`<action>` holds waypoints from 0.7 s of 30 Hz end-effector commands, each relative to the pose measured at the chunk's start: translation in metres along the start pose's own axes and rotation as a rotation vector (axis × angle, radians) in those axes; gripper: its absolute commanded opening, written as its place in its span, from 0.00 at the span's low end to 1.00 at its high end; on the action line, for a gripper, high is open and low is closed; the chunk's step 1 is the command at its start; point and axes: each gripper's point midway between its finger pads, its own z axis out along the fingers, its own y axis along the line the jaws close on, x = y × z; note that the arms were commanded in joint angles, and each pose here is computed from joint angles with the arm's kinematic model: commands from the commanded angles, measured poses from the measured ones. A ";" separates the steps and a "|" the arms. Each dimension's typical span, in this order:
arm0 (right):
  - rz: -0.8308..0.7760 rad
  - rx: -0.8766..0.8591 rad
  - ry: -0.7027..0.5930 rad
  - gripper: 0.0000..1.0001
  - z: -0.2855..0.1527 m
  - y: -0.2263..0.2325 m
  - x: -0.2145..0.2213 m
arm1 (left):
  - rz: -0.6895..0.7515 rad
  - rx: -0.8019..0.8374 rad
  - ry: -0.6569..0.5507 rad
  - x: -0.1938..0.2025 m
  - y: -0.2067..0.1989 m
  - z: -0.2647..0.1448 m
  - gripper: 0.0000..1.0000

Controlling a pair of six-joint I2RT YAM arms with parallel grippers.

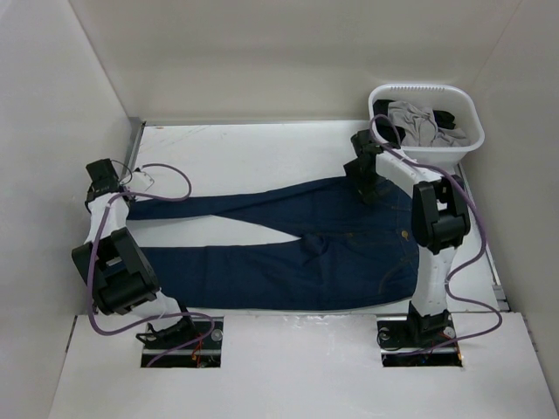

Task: Fold and stack the trousers
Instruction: Fold the trousers

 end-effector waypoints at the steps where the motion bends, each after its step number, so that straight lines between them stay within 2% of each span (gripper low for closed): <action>1: 0.219 0.095 -0.069 1.00 0.002 -0.002 -0.010 | -0.052 -0.041 -0.019 -0.007 0.000 -0.011 0.00; 7: 0.359 0.109 -0.060 1.00 0.004 0.012 -0.011 | -0.047 -0.030 -0.032 -0.016 -0.008 -0.011 0.00; 13: 0.433 0.103 -0.057 1.00 0.009 0.022 -0.013 | -0.043 -0.035 -0.041 -0.022 -0.004 -0.010 0.01; 19: 0.421 0.117 -0.024 1.00 0.020 0.030 -0.006 | -0.030 -0.036 -0.029 -0.024 -0.003 -0.007 0.01; 21: 0.409 0.145 -0.008 1.00 0.025 0.024 -0.001 | -0.047 -0.084 -0.052 -0.030 0.013 -0.019 0.00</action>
